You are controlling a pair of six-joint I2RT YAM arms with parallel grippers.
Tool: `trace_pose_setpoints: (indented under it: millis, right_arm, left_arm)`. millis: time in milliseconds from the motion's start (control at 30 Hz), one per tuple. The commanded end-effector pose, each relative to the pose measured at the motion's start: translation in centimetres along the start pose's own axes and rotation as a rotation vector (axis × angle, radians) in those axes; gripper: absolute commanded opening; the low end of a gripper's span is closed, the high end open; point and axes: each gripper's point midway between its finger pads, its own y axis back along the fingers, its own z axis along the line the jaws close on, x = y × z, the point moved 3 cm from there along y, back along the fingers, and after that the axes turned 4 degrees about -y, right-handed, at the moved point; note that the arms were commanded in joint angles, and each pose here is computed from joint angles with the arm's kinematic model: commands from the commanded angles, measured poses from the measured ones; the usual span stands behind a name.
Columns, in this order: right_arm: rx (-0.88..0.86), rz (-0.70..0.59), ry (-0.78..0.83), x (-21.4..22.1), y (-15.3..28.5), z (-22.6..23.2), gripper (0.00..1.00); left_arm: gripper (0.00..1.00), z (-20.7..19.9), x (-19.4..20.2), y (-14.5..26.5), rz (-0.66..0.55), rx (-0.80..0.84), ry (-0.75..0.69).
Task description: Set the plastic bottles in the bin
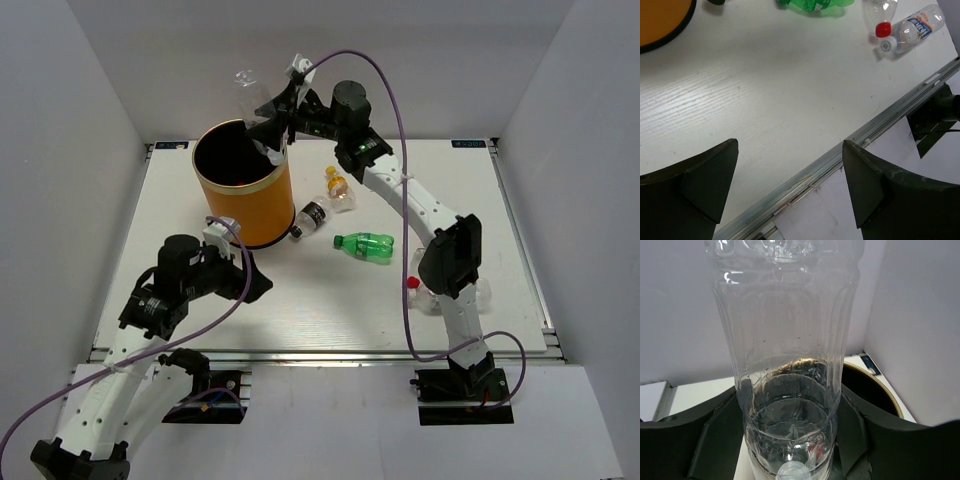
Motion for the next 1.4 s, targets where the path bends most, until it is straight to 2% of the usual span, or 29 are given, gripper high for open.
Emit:
trace_pose_setpoints:
  millis: [0, 100, 167, 200, 233, 267, 300, 367, 433, 467, 533, 567, 600, 633, 667, 733, 767, 833, 867, 900, 933, 967, 1000, 1033, 1100, 1167, 1200, 1233, 1367]
  right_arm:
    - [-0.137, -0.111, 0.044, -1.7, -1.6, 2.6, 0.28]
    - [-0.127, -0.121, 0.052, -0.8, -2.4, 2.4, 0.31]
    - [-0.104, -0.115, 0.043, 0.3, -3.1, 1.5, 0.38]
    - [-0.101, -0.114, 0.044, 0.5, -3.4, 1.5, 0.47]
    - [-0.090, -0.108, 0.043, 1.1, -3.5, 1.2, 0.78]
    - [-0.082, -0.103, 0.041, 1.7, -3.6, 0.9, 0.90]
    - [-0.070, -0.101, 0.045, 2.0, -3.7, 0.5, 0.90]
    - [-0.034, -0.117, 0.067, 1.1, -3.5, -0.2, 0.90]
    - [0.001, -0.133, 0.086, -0.3, -2.8, -1.2, 0.90]
    - [0.000, -0.172, 0.123, -2.9, -2.4, -0.7, 0.90]
    - [0.051, -0.175, 0.142, -4.7, -0.5, -2.5, 0.90]
    - [0.074, -0.209, 0.182, -7.8, 0.9, -1.9, 0.90]
    - [0.128, -0.178, 0.180, -7.3, 1.5, -2.9, 0.90]
    - [0.207, -0.146, 0.173, -7.1, 3.6, -5.4, 0.90]
    - [0.277, -0.161, 0.190, -9.9, 5.8, -5.1, 0.90]
    - [0.396, -0.080, 0.201, -9.0, 9.1, -8.2, 0.89]
    - [0.484, -0.049, 0.184, -10.1, 13.3, -10.2, 0.87]
    - [0.542, 0.068, 0.072, -7.4, 16.9, -11.7, 0.77]
    - [0.626, 0.062, 0.078, -9.3, 21.8, -13.0, 0.71]
    - [0.607, 0.116, 0.016, -7.1, 23.3, -13.3, 0.56]
    - [0.618, 0.148, -0.020, -7.3, 25.3, -12.0, 0.46]
    - [0.683, 0.156, -0.041, -7.4, 29.7, -13.4, 0.36]
    - [0.640, 0.214, -0.088, -4.6, 31.1, -13.1, 0.21]
    - [0.608, 0.234, -0.061, -5.4, 33.5, -11.4, 0.16]
    - [0.557, 0.314, -0.139, -2.4, 35.9, -9.7, 0.10]
    - [0.485, 0.357, -0.154, -0.5, 37.6, -6.6, 0.19]
    - [0.485, 0.363, -0.157, -0.2, 38.2, -6.0, 0.28]
    - [0.481, 0.373, -0.160, 0.5, 38.5, -4.2, 0.44]
    - [0.493, 0.415, -0.141, 2.5, 40.0, -1.3, 0.60]
  left_arm:
    - [0.94, 0.0, -0.1, -0.2, -0.021, 0.004, 0.008]
    - [0.94, 0.0, -0.1, -0.6, -0.016, 0.014, 0.019]
    - [0.94, -0.3, -0.6, -1.1, -0.029, 0.041, 0.011]
    - [0.94, -0.3, -0.7, -1.2, -0.028, 0.041, 0.022]
    - [0.96, -0.2, -0.9, -1.4, -0.031, 0.042, 0.021]
    - [0.96, -0.4, -1.9, -1.4, -0.061, 0.047, 0.007]
    - [1.00, -0.3, -2.4, -1.8, -0.061, 0.047, 0.007]
    - [1.00, -0.8, -4.2, -2.2, -0.106, 0.077, -0.017]
    - [1.00, -1.1, -5.0, -3.6, -0.083, 0.118, -0.018]
    - [1.00, -1.0, -5.5, -4.3, -0.087, 0.128, -0.031]
    - [1.00, -1.3, -5.6, -6.4, -0.038, 0.164, -0.040]
    - [1.00, -1.5, -5.8, -7.2, -0.032, 0.174, -0.045]
    - [1.00, -1.9, -6.4, -8.0, -0.042, 0.200, -0.060]
    - [1.00, -2.5, -7.2, -8.6, -0.048, 0.217, -0.073]
    - [1.00, -3.5, -7.2, -9.5, -0.032, 0.250, -0.105]
    - [1.00, -4.7, -7.4, -11.9, 0.006, 0.298, -0.158]
    - [1.00, -5.8, -7.0, -12.8, 0.024, 0.334, -0.233]
    - [1.00, -6.3, -6.6, -15.1, 0.083, 0.340, -0.306]
    - [1.00, -7.1, -6.1, -15.8, 0.096, 0.372, -0.400]
    - [1.00, -7.2, -6.4, -16.5, 0.089, 0.357, -0.447]
    - [1.00, -6.9, -5.3, -17.7, 0.123, 0.353, -0.475]
    - [1.00, -7.0, -5.7, -18.3, 0.102, 0.350, -0.544]
    - [1.00, -7.4, -5.8, -18.9, 0.094, 0.356, -0.581]
    - [1.00, -7.7, -5.7, -19.5, 0.083, 0.366, -0.613]
    - [1.00, -7.5, -5.3, -21.1, 0.081, 0.358, -0.688]
    - [1.00, -8.1, -5.6, -22.3, 0.045, 0.349, -0.760]
    - [1.00, -8.3, -5.1, -23.4, 0.059, 0.346, -0.808]
    - [1.00, -8.3, -5.0, -24.1, 0.066, 0.334, -0.827]
    - [1.00, -8.3, -4.4, -26.8, 0.065, 0.282, -0.886]
